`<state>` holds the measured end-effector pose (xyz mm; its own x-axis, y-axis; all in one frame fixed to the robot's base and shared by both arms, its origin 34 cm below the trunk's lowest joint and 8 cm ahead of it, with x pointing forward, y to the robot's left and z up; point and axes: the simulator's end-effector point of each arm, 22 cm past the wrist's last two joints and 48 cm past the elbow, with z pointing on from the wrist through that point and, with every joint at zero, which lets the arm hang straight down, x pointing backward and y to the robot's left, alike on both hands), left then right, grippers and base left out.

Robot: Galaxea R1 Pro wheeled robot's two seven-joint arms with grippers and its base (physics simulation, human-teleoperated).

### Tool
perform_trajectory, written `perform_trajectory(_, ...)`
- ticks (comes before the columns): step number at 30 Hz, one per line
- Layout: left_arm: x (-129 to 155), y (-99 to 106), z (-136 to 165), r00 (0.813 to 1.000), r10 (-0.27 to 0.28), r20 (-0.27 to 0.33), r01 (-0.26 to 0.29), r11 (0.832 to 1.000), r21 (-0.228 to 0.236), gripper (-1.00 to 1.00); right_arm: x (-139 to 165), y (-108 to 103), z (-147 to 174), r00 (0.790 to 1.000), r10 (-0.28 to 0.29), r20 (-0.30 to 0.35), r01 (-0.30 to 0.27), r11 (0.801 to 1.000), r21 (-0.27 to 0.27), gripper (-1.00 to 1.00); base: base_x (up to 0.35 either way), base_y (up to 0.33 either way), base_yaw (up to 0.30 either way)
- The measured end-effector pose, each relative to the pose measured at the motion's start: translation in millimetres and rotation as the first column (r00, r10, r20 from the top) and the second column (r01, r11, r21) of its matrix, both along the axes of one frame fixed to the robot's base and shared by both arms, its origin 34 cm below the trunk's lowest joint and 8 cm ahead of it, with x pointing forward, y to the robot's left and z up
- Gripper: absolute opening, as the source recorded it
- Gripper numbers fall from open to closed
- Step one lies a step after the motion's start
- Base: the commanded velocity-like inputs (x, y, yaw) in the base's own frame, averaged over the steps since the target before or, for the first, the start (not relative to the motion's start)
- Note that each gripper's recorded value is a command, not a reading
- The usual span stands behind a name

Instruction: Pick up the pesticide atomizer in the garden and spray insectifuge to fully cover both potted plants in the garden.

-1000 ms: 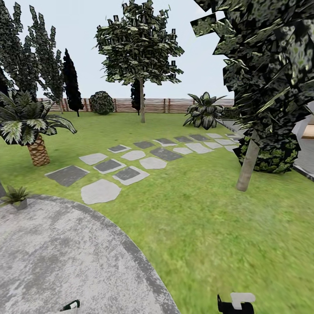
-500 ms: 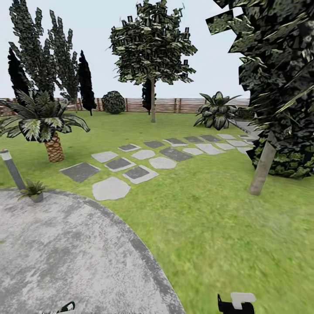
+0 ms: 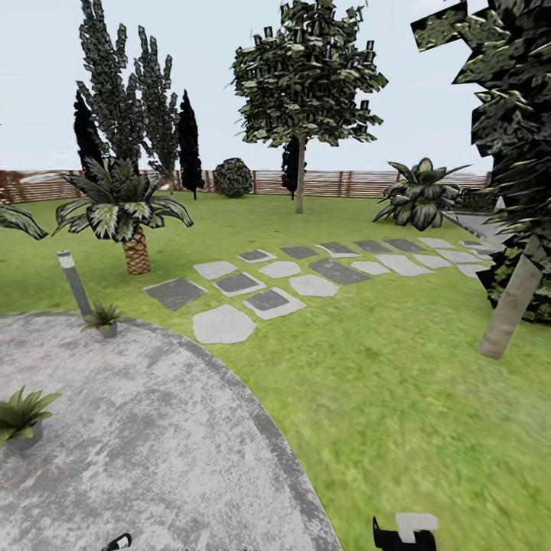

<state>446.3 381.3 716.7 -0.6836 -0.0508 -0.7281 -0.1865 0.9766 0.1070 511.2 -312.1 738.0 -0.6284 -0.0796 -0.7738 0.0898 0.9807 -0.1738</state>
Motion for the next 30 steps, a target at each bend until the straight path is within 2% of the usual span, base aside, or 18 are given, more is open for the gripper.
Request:
perform_trajectory(8,-1.4,-0.6,-1.4,1.000,0.003,-0.003,-0.003,1.000,-0.002,-1.00,-1.0,-0.8,-1.3,1.000,-0.004,-0.003,0.004,1.000,0.000,1.00,0.021,0.000,0.276)
perform_trajectory(21,-4.3,3.1,-3.3,1.000,0.021,-0.009,-0.021,1.000,-0.002,-1.00,-3.5,0.1,-4.7,1.000,-0.003,-0.013,0.003,1.000,0.001,1.00,0.302,0.000,0.276)
perform_trajectory(30,-5.1,4.3,-4.7,1.000,0.023,-0.012,-0.023,1.000,0.001,-1.00,-5.0,0.0,-7.4,1.000,-0.003,-0.020,0.003,1.000,0.001,1.00,0.055,0.000,0.276)
